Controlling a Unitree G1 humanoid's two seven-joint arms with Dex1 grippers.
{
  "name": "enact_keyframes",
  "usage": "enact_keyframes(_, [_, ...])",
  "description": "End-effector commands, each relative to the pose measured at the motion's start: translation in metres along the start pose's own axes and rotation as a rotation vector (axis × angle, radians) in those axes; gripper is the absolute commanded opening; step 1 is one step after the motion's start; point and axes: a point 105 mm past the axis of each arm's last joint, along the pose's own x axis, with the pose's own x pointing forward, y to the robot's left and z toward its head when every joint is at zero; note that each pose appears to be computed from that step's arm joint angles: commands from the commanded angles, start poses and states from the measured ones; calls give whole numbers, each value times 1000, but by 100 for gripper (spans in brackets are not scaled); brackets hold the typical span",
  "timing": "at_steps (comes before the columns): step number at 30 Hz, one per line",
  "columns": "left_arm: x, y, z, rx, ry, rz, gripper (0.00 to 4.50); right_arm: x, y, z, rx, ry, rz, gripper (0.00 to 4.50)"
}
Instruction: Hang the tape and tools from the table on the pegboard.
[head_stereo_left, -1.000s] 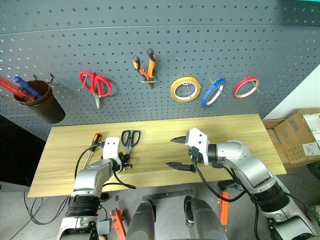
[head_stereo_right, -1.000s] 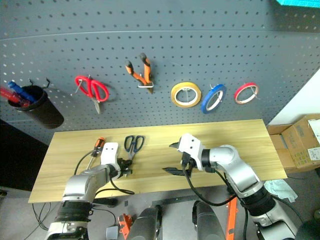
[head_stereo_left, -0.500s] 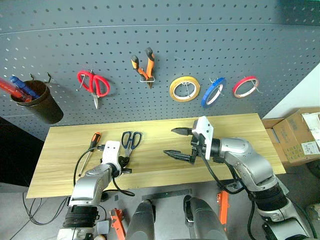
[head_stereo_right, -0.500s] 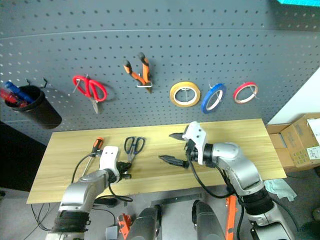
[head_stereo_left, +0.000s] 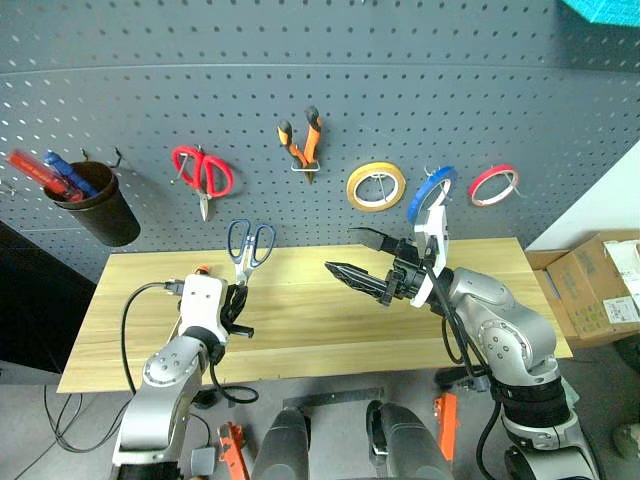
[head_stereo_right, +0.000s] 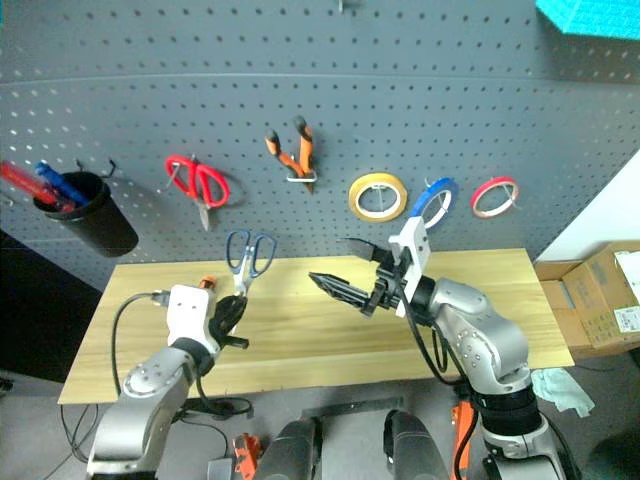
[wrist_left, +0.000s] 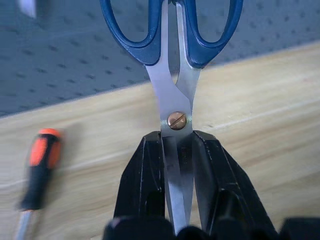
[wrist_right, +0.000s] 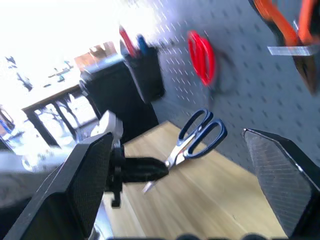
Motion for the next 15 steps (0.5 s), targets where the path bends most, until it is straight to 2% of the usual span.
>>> enact_keyframes(1, [-18,7,35,96,-177,72,46,2,7,23,-23,-89,53,450])
enact_keyframes(8, [-30,5,55,153,-293,136,46,7,2,27,-29,-108,52,450])
enact_keyframes(15, [-18,9,67,173,-342,157,46,9,-4,29,-57,-110,40,450])
